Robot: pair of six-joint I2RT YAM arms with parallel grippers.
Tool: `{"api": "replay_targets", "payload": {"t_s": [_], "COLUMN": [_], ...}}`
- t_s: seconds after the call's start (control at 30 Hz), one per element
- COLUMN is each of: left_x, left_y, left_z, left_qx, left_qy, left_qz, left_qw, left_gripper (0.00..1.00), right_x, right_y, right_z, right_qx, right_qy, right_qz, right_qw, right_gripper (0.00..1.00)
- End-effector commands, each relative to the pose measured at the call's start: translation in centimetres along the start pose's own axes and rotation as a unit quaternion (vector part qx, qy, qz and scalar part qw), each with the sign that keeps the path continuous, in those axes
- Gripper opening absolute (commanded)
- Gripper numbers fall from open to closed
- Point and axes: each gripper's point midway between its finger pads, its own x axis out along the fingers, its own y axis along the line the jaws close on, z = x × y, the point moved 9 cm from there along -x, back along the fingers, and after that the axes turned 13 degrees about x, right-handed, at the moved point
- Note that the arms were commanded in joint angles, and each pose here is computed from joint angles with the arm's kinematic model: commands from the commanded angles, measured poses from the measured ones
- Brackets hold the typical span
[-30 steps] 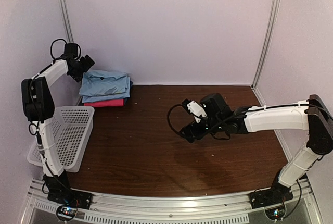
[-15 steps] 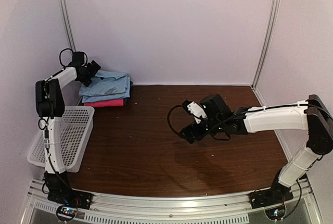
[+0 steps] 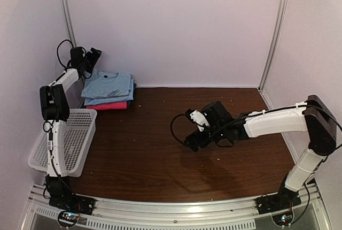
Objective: Fold and stack the mixed laundry pile
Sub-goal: Smooth out the square-folded T-shirt at the corner of the board.
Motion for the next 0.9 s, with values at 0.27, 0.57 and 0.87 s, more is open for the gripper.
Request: {"api": "replay_targets", "payload": {"t_s": [0.27, 0.57, 0.87], "left_x": [-3.6, -5.1, -2.3], "left_y": [-5.3, -4.2, -0.6], "left_z": [2.0, 0.6, -1.7], "left_qx": [0.201, 0.293, 0.318], "left_qy": [-0.023, 0.028, 0.046], "left_qz": [0.007, 0.047, 0.098], "left_qw": [0.979, 0.955, 0.942], "left_gripper": [0.98, 0.89, 0.39], "right_x": [-0.1, -0.5, -0.6], "right_y": [0.3, 0.2, 0.1], "right_z": [1.1, 0.9, 0.7], "right_qx": [0.003, 0.005, 0.007], "right_qy": [-0.012, -0.014, -0.011], "right_qz": [0.006, 0.006, 0.005], "right_qw": [1.0, 1.0, 1.0], "right_gripper": [1.0, 1.0, 1.0]}}
